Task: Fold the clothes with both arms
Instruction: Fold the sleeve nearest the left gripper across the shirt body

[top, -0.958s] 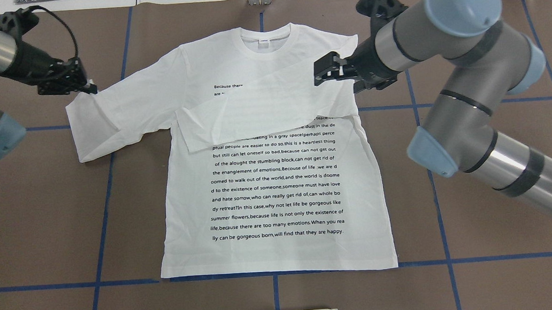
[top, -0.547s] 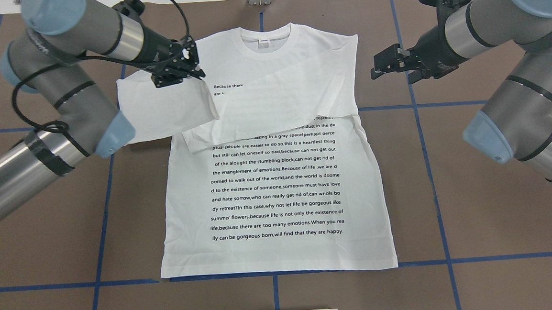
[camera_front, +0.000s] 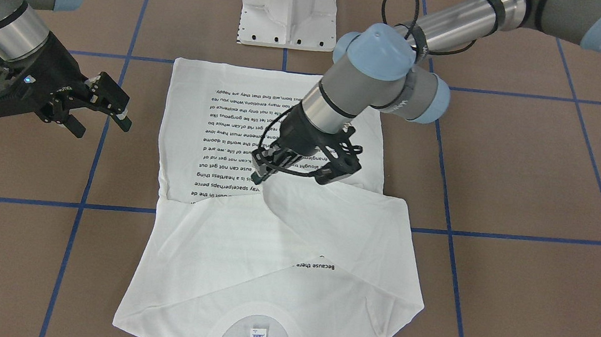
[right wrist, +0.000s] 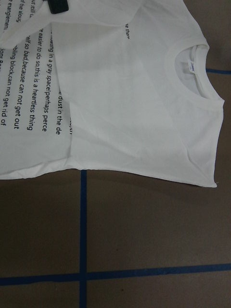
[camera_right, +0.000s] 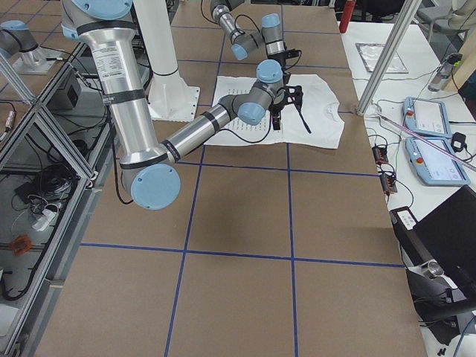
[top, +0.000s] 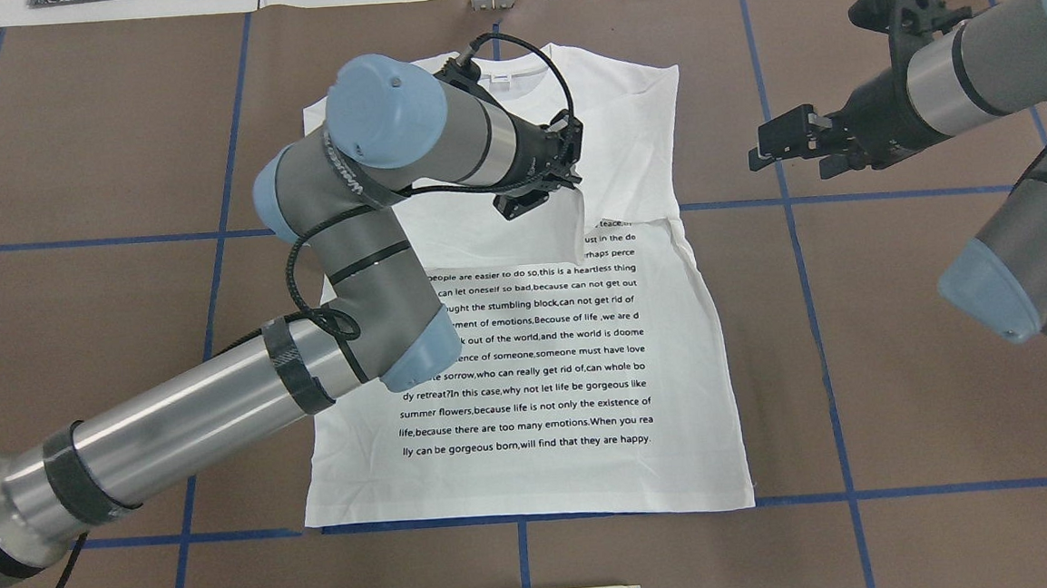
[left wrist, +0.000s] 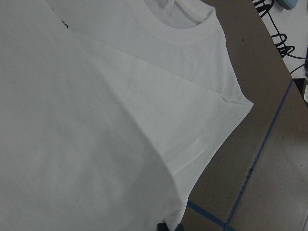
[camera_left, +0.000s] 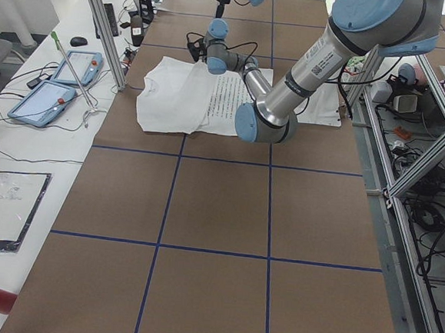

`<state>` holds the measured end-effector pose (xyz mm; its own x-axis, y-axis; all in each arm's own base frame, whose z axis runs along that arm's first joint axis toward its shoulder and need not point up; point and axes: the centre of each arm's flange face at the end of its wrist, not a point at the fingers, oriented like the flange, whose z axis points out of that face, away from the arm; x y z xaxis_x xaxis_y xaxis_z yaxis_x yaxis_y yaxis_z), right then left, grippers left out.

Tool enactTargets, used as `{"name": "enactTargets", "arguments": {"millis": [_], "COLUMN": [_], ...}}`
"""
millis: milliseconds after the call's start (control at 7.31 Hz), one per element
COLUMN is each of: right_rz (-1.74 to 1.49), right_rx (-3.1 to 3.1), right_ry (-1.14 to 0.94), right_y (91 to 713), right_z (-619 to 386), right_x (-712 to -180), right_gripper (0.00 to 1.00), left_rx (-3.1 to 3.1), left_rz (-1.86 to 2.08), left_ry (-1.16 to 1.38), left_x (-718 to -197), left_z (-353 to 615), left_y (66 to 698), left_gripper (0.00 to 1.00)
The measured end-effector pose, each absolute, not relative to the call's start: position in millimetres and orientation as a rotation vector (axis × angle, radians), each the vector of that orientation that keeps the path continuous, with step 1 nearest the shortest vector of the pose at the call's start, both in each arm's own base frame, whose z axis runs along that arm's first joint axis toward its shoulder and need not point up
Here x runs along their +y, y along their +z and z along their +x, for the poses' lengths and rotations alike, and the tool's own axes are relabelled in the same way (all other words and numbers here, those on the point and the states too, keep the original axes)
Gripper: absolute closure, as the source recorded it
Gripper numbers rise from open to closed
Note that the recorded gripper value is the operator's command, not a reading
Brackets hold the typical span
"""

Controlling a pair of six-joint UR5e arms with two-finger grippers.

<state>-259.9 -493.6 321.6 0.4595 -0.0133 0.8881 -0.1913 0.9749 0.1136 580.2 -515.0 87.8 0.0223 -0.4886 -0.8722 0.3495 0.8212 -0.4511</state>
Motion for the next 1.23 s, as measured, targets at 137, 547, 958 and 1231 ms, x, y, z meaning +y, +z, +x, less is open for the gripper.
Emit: {"name": "enactTargets", "arguments": {"millis": [137,547,958,1231], "right_rz": [0.209,0.206,0.209,0.210], "right_rx": [-1.085,-1.079,-1.083,-1.086], "right_ry": [0.113,0.116,0.112,0.111], "right_y": [326,331,328,326], "right_z": [-256,-253,-254,-253], "right_x": [-491,-490,-490,-489], "right_gripper": [0.01,0.01,0.01,0.01], "left_rx": [1.406,1.379,1.377,1.377], "left_rz": [-0.124,-0.109,-0.088,-0.075], "left_ry": [-0.646,-0.656,-0.657,-0.662], "left_x": [-504,-497,-487,-488], "left_z": [603,641,669,678], "left_y": [72,67,56,49], "left_gripper": [1.00,1.00,1.00,0.90]}}
